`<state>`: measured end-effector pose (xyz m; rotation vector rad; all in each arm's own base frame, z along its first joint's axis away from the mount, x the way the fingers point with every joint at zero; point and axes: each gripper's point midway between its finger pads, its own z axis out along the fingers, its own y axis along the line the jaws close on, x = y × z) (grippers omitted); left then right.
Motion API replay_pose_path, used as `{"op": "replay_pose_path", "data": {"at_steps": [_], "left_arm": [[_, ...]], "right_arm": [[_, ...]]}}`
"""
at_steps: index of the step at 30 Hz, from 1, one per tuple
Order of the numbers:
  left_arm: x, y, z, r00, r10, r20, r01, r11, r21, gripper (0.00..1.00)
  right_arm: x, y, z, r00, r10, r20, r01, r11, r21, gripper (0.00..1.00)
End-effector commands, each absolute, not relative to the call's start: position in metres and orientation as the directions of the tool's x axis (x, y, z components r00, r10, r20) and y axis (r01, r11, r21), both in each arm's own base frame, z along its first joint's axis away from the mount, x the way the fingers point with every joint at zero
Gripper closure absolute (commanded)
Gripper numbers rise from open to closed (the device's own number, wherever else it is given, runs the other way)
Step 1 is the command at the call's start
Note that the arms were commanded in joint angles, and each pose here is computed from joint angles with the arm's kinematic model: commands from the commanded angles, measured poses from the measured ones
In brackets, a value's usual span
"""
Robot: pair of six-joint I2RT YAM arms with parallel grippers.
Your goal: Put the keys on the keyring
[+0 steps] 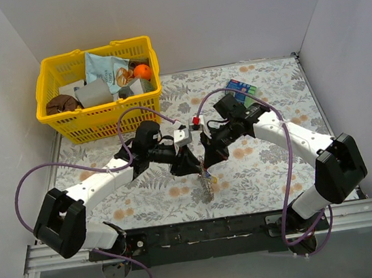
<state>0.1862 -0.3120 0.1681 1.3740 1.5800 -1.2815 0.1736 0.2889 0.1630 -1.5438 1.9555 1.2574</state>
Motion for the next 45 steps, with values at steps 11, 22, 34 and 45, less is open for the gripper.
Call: {"op": "replay_pose_path", "data": {"at_steps": [11,22,34,45], "left_arm": [[0.194,-0.314,0.174,-0.170,0.314,-0.934,0.982,-0.028,-0.188,0.58],[0.194,-0.313,0.167,-0.174,0.327,-0.929,0.982,-0.018,-0.190,0.57],[0.184,-0.320,0.152,-0.213,0.351,-0.912,0.971,-0.024,-0.236,0.58],[0.199,-0.334,0.152,-0.302,0.212,-0.929,0.953,0.071,-0.294,0.68]], "right_arm": [[0.179,0.264,0.143,-0.451,-0.721,-0.526,-0.870,0.223,0.440,0.99],[0.180,0.252,0.117,-0.517,-0.752,-0.408,-0.831,0.328,0.449,0.99],[0.176,0.258,0.122,-0.478,-0.761,-0.439,-0.852,0.280,0.442,0.99],[0.168,0.270,0.127,-0.440,-0.754,-0.488,-0.866,0.212,0.453,0.99]]}}
